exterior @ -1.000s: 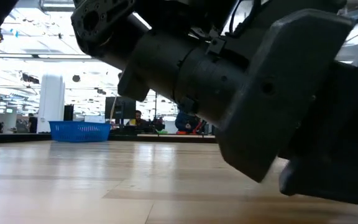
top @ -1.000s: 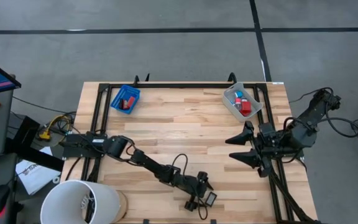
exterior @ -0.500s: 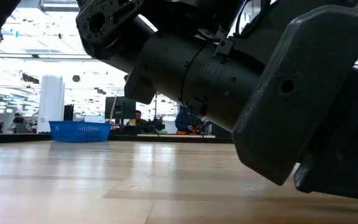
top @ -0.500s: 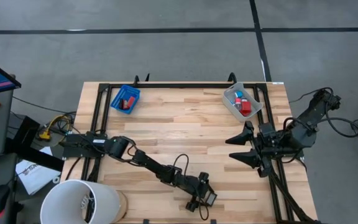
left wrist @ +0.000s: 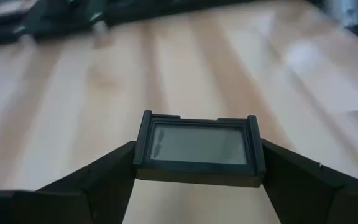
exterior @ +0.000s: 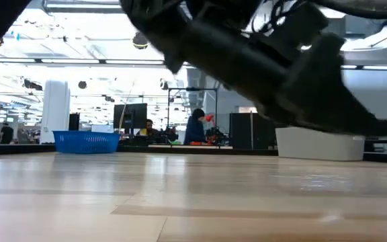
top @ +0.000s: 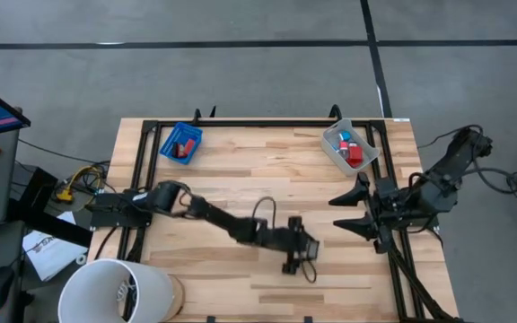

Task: Pick & Place Office items
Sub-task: Put the black clock into the blue bin, then return to Home Position

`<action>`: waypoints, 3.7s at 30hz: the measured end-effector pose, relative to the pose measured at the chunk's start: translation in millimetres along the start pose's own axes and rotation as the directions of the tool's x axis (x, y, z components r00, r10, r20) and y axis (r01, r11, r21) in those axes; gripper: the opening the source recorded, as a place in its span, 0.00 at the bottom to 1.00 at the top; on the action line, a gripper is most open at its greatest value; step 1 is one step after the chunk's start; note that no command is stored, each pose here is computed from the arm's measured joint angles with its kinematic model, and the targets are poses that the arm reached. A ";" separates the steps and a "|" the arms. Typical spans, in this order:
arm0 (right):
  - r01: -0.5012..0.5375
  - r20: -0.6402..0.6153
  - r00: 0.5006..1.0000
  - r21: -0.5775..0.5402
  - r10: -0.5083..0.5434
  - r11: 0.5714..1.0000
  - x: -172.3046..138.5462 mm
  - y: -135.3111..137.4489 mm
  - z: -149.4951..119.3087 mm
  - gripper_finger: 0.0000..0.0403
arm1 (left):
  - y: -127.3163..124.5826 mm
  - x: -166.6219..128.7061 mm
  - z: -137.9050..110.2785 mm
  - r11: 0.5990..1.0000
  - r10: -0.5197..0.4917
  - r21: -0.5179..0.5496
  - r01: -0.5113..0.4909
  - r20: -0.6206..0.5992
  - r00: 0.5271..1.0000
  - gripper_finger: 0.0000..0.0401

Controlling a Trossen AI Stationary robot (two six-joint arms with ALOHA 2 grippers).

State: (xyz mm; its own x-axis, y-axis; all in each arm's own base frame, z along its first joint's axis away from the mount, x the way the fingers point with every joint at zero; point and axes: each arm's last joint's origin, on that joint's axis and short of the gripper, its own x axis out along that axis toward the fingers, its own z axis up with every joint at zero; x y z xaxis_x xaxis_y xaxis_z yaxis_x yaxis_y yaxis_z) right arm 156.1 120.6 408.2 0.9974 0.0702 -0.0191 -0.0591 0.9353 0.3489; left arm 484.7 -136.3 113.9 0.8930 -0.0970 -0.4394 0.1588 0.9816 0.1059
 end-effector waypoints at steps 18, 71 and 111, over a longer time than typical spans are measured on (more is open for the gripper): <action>0.248 0.001 0.969 -0.059 -0.249 0.967 -78.2 -70.2 -12.7 0.61 | 71.9 -156.3 -43.5 0.982 0.140 -0.122 -0.146 -0.061 0.988 0.74; 0.278 0.475 0.846 -0.004 -0.243 0.961 -106.2 -142.7 -112.1 0.61 | 205.4 -337.9 -150.0 -0.289 0.817 -0.572 -0.768 -0.565 0.114 0.83; 0.190 0.472 0.859 0.065 -0.198 0.980 -121.7 -139.9 -83.5 0.61 | 94.4 -361.4 -124.5 0.820 0.513 -0.476 -0.318 0.367 0.776 0.81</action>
State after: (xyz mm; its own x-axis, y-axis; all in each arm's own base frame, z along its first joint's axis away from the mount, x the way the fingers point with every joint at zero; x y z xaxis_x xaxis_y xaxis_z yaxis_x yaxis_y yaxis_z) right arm 39.4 10.2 283.5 0.8885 -0.2885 0.3569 0.1339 0.9069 0.3995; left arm 124.6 11.9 171.6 0.9289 0.3681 0.0409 -0.3536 0.9142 -0.1978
